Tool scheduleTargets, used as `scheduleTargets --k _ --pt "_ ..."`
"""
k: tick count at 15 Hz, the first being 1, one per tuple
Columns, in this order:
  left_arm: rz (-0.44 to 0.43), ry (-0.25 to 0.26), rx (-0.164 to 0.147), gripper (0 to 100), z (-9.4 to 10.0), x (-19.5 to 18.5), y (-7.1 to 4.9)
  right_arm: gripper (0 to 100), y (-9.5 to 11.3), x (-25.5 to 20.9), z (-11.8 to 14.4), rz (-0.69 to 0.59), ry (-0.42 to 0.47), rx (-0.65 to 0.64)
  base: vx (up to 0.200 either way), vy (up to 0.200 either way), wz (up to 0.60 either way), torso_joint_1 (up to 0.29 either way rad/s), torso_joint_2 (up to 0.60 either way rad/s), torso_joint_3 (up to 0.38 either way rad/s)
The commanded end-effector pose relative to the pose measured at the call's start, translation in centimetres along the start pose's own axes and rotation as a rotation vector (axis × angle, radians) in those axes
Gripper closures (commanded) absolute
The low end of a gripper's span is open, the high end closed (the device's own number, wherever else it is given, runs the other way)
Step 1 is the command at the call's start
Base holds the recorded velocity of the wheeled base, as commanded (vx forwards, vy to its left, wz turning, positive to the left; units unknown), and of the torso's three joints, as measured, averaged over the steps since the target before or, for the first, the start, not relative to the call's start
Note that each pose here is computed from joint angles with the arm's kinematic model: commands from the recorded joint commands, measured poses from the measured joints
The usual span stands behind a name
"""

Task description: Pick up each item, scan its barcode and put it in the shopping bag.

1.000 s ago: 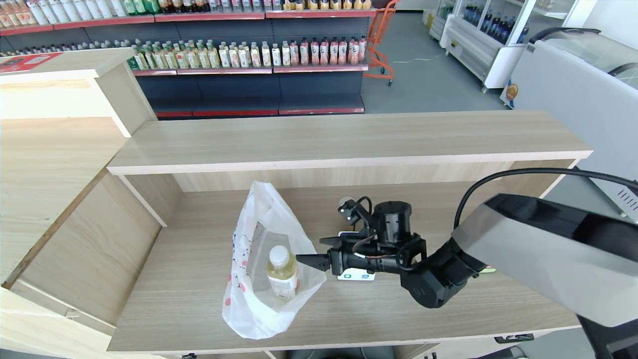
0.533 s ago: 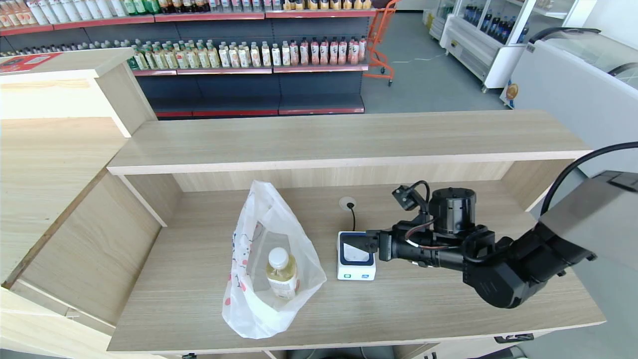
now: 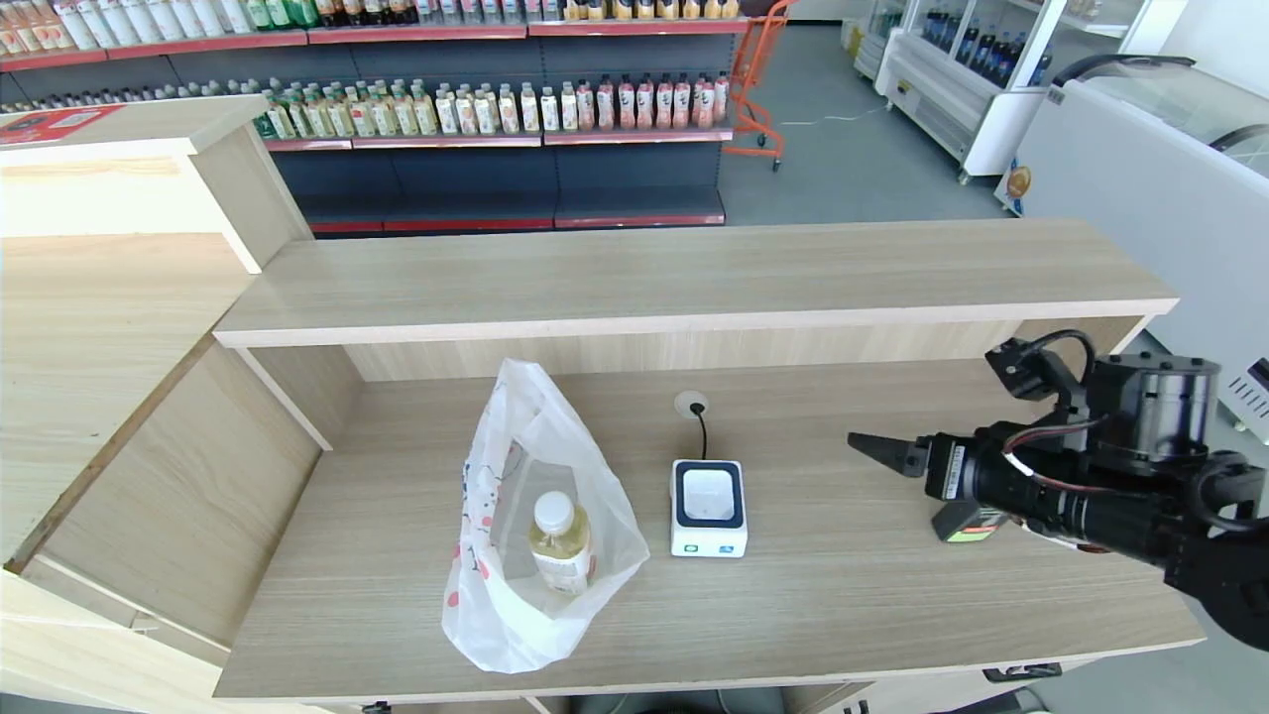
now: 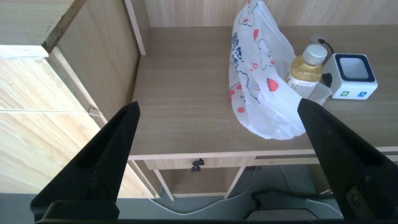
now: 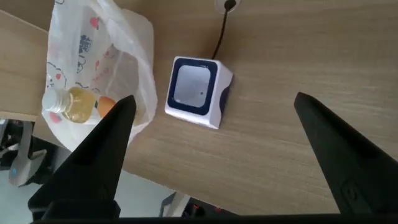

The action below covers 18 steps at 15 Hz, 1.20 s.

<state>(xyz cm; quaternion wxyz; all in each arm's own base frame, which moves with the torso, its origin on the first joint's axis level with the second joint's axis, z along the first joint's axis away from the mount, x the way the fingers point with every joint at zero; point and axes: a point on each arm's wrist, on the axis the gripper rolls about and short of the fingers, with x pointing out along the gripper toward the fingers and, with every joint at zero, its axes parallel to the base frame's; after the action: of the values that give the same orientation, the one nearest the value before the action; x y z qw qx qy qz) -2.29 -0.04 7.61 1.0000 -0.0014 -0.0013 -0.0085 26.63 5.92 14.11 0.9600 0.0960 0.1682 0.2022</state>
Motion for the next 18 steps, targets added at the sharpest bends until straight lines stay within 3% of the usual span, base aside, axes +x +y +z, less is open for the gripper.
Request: scheduleTargets --k 1,4,7,14,18 --pt "0.000 -0.001 0.000 0 0.0 0.0 0.0 0 0.1 -7.2 0.1 -0.136 -0.112 -0.045 0.000 0.000 0.00 0.000 0.00 0.000" --pt "0.000 -0.001 0.000 0 0.0 0.0 0.0 0 -0.8 -11.3 -1.0 -0.296 -0.173 -0.102 0.000 0.000 0.00 0.000 0.00 0.000" --pt "0.000 -0.001 0.000 0 0.0 0.0 0.0 0 -2.1 -12.2 -0.8 -0.383 -0.194 -0.080 0.000 0.000 0.00 0.000 0.00 0.000" --pt "0.000 -0.001 0.000 0 0.0 0.0 0.0 0 -2.1 -12.5 -1.6 -0.395 -0.172 -0.075 0.000 0.000 0.00 0.000 0.00 0.000" --pt "0.000 -0.001 0.000 0 0.0 0.0 0.0 0 -2.1 -12.5 -1.6 -0.398 -0.171 -0.074 0.000 -0.200 0.00 0.001 0.00 0.000"
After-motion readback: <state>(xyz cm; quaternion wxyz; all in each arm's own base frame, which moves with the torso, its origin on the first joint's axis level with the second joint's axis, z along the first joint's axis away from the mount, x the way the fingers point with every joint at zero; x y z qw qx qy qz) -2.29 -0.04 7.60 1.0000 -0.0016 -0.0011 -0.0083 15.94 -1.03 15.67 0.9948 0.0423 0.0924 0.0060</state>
